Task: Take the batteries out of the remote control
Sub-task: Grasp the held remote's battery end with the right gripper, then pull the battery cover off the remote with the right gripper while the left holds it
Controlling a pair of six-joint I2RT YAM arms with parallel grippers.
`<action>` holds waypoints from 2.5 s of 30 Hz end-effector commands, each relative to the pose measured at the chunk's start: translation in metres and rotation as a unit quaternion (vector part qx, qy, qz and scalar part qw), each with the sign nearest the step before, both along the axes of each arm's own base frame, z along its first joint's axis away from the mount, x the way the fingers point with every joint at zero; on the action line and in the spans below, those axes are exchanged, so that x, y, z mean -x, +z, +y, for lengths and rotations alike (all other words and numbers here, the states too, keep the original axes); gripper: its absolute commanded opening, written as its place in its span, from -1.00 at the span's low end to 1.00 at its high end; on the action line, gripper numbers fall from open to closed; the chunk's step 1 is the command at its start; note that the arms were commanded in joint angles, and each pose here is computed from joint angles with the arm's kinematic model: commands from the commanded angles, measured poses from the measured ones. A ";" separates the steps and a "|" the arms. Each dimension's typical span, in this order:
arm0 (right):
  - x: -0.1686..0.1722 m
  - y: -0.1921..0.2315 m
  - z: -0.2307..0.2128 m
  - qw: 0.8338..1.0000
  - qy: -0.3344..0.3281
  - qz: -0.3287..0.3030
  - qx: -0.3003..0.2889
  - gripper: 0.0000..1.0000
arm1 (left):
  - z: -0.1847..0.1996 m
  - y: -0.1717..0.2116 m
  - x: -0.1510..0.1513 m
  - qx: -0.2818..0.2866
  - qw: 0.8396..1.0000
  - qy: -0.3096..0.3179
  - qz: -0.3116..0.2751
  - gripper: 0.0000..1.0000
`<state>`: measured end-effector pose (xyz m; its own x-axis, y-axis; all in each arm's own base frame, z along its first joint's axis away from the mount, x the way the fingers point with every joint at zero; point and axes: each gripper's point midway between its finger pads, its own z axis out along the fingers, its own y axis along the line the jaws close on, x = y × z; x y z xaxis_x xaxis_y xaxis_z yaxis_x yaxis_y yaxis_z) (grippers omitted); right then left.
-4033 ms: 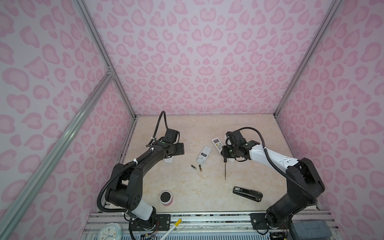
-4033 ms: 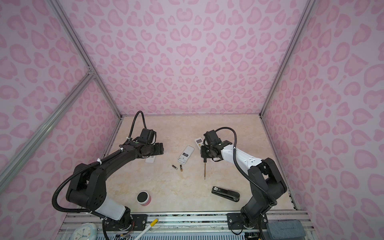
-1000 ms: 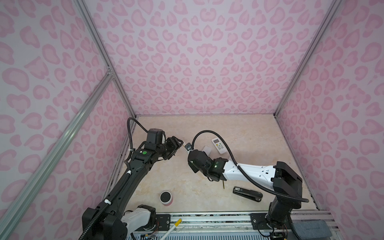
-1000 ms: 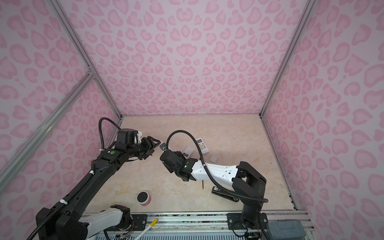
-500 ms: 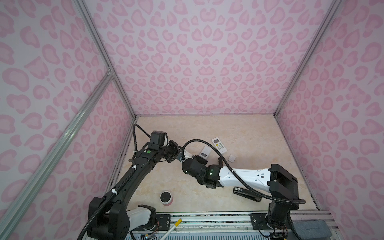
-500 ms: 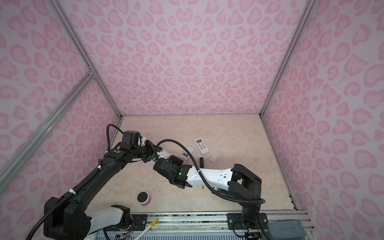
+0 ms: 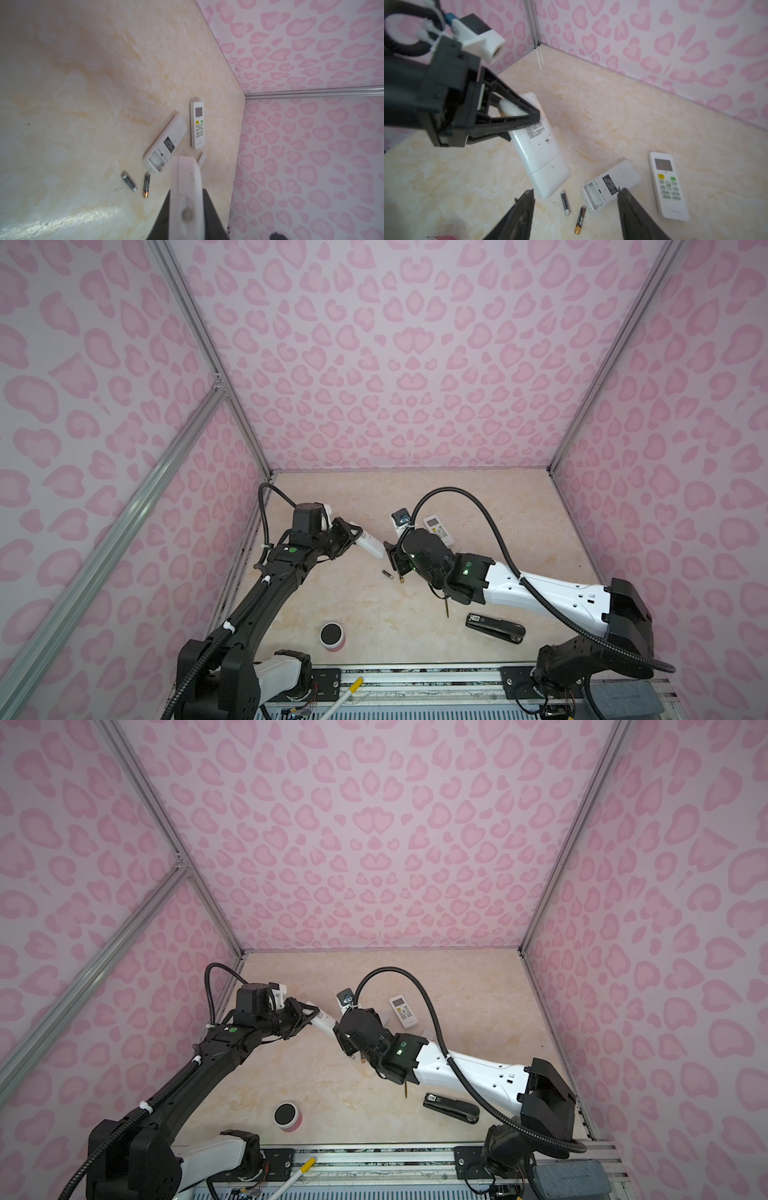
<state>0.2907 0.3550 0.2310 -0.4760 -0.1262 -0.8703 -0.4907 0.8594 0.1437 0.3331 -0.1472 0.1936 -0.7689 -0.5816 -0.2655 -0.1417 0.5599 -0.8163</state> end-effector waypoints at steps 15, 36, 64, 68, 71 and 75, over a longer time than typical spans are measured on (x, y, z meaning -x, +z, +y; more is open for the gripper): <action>-0.020 -0.023 0.035 0.902 0.047 0.252 -0.348 0.15 | -0.020 0.069 0.000 0.080 0.971 -0.057 -0.217 -0.92; -0.027 -0.034 0.041 0.864 0.058 0.289 -0.408 0.09 | -0.020 0.063 -0.002 0.104 0.971 -0.060 -0.205 -0.92; -0.025 -0.049 0.030 0.860 0.046 0.305 -0.406 -0.56 | -0.004 0.051 -0.004 0.108 0.975 -0.045 -0.190 -0.92; -0.025 -0.046 0.031 0.860 0.047 0.302 -0.408 -0.68 | -0.002 0.043 -0.004 0.104 0.977 -0.045 -0.182 -0.92; -0.027 -0.042 0.031 0.861 0.048 0.299 -0.409 -0.72 | -0.002 0.035 -0.003 0.104 0.978 -0.047 -0.174 -0.92; -0.029 -0.045 0.034 0.860 0.050 0.300 -0.409 -0.78 | -0.003 0.029 -0.003 0.105 0.979 -0.050 -0.165 -0.92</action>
<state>0.3185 0.3882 0.1960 -0.8912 0.3532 -0.2847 -0.1880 0.2836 0.9403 0.3383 -0.1427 0.2075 -0.7115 -0.6073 -0.3536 0.1120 0.3988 -0.9102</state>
